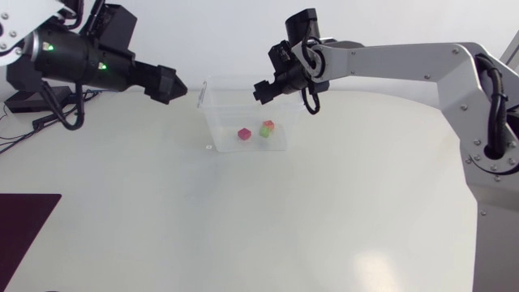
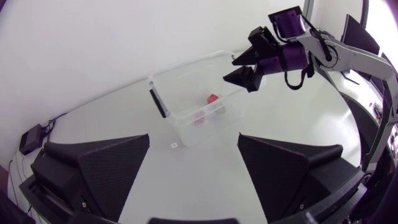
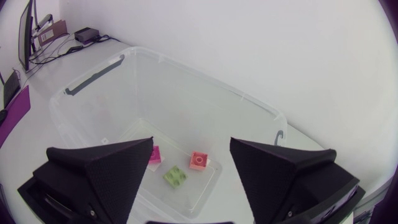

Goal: Place the duplo bricks in the container

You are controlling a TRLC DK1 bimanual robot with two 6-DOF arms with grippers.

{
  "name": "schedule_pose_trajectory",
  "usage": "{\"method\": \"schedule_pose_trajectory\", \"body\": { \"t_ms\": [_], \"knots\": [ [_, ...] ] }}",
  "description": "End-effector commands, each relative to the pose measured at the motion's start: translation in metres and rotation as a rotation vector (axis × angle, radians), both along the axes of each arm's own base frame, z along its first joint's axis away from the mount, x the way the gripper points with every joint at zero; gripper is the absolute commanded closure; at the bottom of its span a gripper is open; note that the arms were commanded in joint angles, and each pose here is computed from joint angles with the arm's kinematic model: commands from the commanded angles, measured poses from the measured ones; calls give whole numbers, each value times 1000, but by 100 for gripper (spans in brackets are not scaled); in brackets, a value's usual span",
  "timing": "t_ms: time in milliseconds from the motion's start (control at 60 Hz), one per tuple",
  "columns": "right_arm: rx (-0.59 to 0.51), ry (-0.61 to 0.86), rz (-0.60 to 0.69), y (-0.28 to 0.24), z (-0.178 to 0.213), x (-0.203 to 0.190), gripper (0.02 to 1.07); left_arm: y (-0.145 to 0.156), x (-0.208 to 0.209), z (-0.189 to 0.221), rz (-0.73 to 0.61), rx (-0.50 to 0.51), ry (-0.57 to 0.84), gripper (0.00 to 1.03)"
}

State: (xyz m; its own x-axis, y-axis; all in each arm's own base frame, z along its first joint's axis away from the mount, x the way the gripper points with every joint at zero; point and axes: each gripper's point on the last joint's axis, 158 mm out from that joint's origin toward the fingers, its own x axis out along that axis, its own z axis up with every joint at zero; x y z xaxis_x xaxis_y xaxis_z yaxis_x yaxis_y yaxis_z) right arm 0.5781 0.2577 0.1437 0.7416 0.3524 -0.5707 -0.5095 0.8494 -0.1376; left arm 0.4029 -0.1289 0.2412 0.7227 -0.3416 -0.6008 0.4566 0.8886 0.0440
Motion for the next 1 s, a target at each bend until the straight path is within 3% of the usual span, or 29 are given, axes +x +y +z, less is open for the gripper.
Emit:
{"method": "schedule_pose_trajectory", "body": {
  "t_ms": [0, 100, 467, 583, 750, 983],
  "knots": [
    [14, -10, -12, -4, 15, -8, 6, 16, -11, 2, 42, 20, -26, 4],
    [13, -22, -36, -18, 27, -20, 6, 24, -24, 6, 24, 52, -69, 4],
    [7, -131, -153, -97, 66, -76, 6, 45, -62, -6, 70, 28, -110, 5],
    [5, -152, -198, -124, 72, -97, 6, 58, -76, -12, 137, -16, -105, 4],
    [-19, -202, -253, -161, 81, -130, 6, 90, -91, -5, 270, 26, -205, 4],
    [-17, -273, -353, -212, 89, -179, 6, 118, -116, 8, 379, -19, -323, 5]
  ]
}}
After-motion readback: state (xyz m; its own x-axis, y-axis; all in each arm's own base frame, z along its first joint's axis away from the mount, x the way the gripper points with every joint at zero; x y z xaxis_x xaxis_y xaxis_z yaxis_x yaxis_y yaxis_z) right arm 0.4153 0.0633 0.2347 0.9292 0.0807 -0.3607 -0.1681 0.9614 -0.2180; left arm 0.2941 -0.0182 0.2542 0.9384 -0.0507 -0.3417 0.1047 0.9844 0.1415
